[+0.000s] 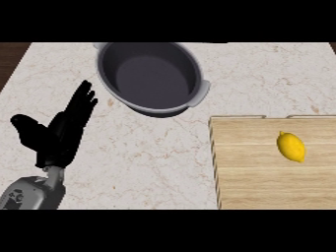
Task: Pick the lemon from the tray and place it in the pot
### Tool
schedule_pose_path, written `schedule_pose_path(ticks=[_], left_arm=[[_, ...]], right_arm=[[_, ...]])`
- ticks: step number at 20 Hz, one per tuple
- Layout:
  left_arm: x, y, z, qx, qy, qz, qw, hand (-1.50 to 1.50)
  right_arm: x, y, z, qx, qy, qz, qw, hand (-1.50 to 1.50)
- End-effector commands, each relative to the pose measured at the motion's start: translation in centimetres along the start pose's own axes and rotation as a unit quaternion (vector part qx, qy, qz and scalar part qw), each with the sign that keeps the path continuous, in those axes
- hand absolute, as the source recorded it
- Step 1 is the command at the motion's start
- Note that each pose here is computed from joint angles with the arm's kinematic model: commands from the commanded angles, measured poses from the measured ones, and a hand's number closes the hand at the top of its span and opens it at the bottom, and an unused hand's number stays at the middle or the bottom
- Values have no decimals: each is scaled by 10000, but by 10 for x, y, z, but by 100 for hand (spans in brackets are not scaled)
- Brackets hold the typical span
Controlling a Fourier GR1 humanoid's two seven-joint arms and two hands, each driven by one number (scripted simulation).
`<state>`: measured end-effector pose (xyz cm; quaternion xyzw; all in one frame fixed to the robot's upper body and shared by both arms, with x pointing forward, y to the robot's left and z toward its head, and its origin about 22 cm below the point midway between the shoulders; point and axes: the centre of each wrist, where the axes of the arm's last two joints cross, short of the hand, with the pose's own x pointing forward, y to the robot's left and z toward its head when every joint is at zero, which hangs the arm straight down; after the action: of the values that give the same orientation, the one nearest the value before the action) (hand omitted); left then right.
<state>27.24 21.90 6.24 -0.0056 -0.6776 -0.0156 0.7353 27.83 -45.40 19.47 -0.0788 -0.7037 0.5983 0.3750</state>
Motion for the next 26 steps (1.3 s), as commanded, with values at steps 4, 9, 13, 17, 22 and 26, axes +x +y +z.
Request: schedule_pose_path(ticks=[4,9,13,17,22,26], left_arm=[[7,9,0,64,78,11,9999,0],[7,0,9,29,31,-24,10000,0],[-6,-1,13,115,16,35,9999,0],[-10,2,8,143,70,-30,9999,0],[1,12,0,101,87,28,9999,0],[-15,17,10,187,126,-65,9997,0]], right_arm=[[-13,23,-12,904,-418,-425,9941,-150],[-33,28,-10,1129,-132,-145,9934,-150],[-40,73,-24,1214,12,88,9926,-150],[-46,58,-24,1068,-61,-63,9942,-150],[-43,71,-35,917,-152,-193,9955,-150],[-38,53,-30,922,-149,-257,9953,-150]])
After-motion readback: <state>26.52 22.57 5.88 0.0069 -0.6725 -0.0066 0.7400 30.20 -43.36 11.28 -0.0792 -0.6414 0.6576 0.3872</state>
